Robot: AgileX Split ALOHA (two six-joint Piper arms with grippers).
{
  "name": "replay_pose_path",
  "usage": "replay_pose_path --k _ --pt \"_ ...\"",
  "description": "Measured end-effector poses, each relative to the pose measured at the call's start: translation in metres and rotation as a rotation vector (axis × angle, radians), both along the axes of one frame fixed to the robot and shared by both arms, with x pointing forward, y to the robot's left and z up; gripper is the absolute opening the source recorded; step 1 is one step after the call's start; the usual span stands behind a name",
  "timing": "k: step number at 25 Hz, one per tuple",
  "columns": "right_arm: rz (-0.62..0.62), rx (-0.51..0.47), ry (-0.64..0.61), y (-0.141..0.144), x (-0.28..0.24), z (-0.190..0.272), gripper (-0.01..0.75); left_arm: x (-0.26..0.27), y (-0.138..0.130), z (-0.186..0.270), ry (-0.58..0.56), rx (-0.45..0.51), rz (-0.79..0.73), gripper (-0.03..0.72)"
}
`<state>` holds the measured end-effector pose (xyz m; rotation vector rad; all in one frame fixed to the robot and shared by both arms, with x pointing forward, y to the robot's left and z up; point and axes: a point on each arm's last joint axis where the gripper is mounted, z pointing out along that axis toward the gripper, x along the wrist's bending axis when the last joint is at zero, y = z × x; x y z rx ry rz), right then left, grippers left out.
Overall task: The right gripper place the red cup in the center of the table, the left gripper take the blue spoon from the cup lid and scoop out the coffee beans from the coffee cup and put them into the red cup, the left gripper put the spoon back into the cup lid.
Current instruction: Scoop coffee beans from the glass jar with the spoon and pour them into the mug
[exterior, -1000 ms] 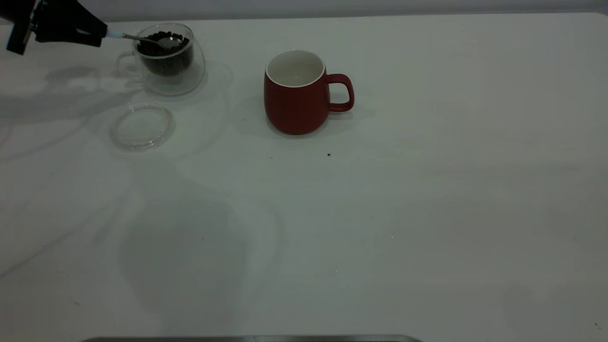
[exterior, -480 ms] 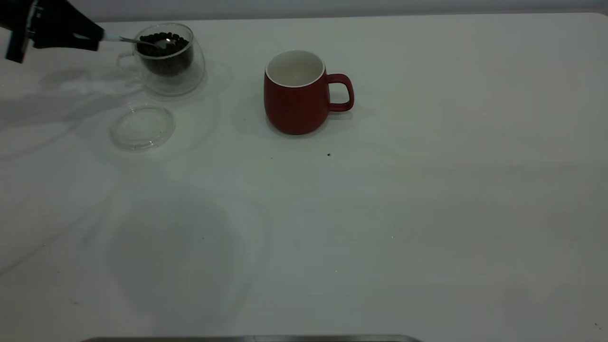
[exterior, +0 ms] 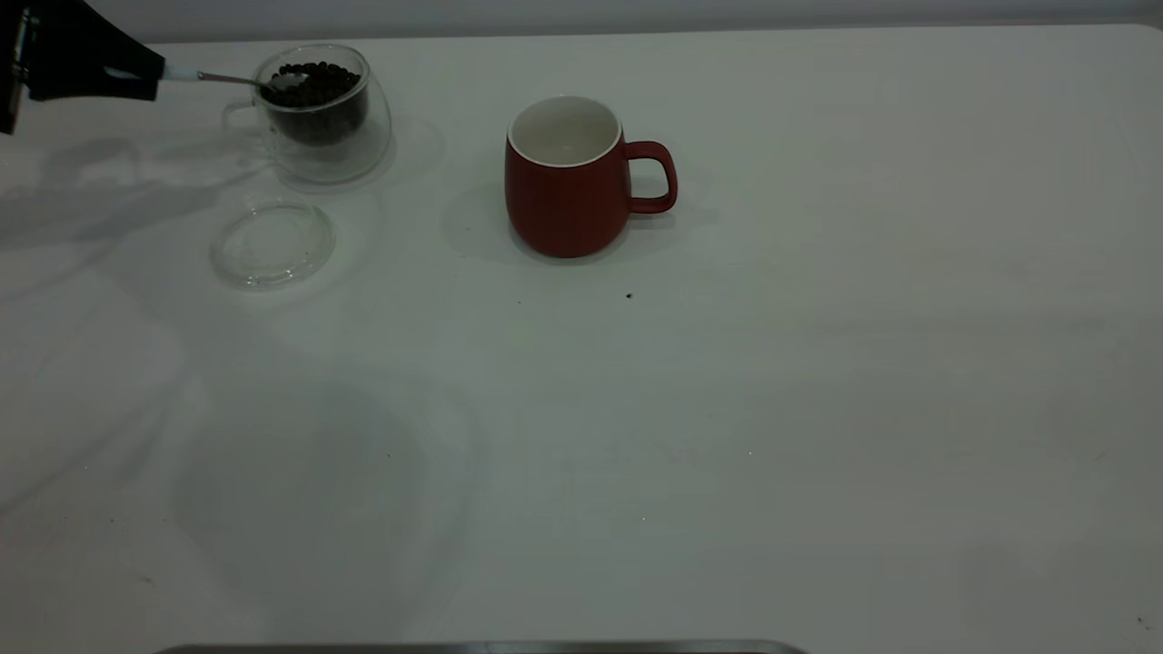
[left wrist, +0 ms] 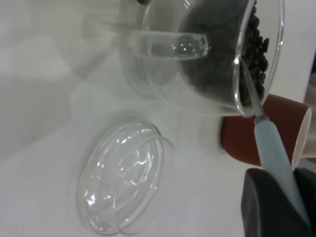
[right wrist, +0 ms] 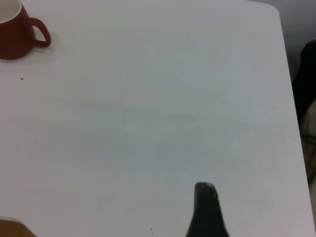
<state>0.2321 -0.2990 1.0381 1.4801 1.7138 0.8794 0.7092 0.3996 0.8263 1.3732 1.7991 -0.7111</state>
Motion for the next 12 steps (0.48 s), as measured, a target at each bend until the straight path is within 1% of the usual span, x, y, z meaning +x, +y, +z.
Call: replay_pose_path --k 6,12 --pt "0.000 0.000 0.000 0.000 0.000 0.000 0.583 0.001 -0.003 -0.013 0.017 -0.057 0.031 0.124" --pt "0.000 0.000 0.000 0.000 0.000 0.000 0.583 0.003 -0.003 -0.010 0.004 -0.094 0.061 0.124"
